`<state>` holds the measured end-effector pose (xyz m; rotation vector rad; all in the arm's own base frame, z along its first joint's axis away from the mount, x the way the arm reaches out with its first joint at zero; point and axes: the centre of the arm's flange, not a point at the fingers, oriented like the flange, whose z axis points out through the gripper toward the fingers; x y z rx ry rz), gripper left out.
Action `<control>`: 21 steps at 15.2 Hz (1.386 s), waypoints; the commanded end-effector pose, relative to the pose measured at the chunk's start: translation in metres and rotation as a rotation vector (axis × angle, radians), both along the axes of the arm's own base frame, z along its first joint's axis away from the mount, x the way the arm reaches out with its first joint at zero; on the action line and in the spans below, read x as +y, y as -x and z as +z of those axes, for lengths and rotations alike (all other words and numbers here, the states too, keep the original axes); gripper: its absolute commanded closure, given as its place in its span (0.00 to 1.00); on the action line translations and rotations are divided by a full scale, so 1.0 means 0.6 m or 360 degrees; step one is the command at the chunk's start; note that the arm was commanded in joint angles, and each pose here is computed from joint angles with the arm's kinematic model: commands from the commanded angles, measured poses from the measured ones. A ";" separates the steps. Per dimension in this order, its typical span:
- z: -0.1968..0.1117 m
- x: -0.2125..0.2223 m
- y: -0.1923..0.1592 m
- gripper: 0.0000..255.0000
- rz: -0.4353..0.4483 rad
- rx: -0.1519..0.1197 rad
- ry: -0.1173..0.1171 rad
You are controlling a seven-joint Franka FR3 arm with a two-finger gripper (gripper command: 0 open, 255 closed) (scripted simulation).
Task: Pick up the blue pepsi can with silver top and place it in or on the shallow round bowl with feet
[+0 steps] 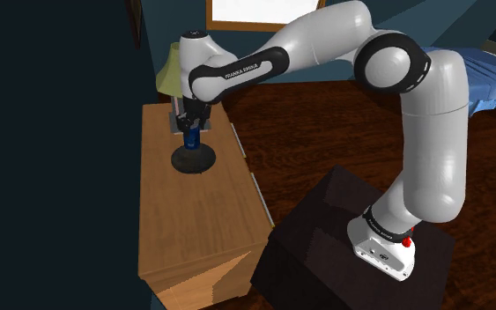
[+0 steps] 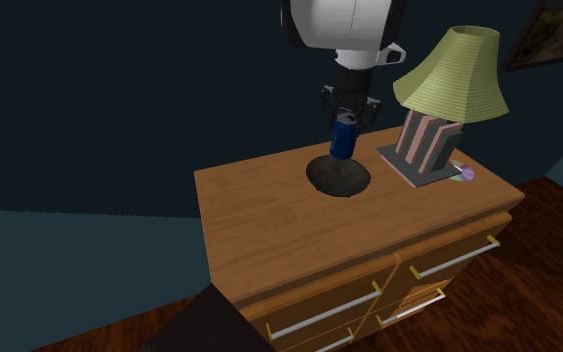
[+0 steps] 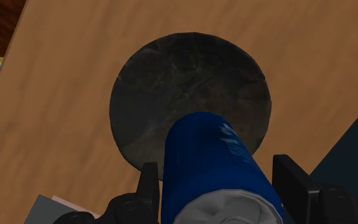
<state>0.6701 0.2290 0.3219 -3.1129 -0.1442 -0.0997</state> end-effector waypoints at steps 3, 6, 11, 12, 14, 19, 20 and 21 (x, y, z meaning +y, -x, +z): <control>-0.034 -0.001 -0.001 1.00 0.0000 -0.0001 0.0000; -0.060 -0.001 -0.001 1.00 0.0000 -0.0001 0.0000; -0.103 -0.001 -0.001 1.00 0.0000 -0.0001 0.0000; -0.103 -0.001 -0.001 1.00 0.0000 -0.0001 0.0000; -0.103 -0.001 -0.001 1.00 0.0000 -0.0001 0.0000; -0.103 -0.001 -0.001 1.00 0.0000 -0.0001 0.0000; -0.103 -0.001 -0.001 0.00 0.0000 -0.0001 0.0000; -0.103 -0.001 -0.001 0.00 0.0000 -0.0001 0.0000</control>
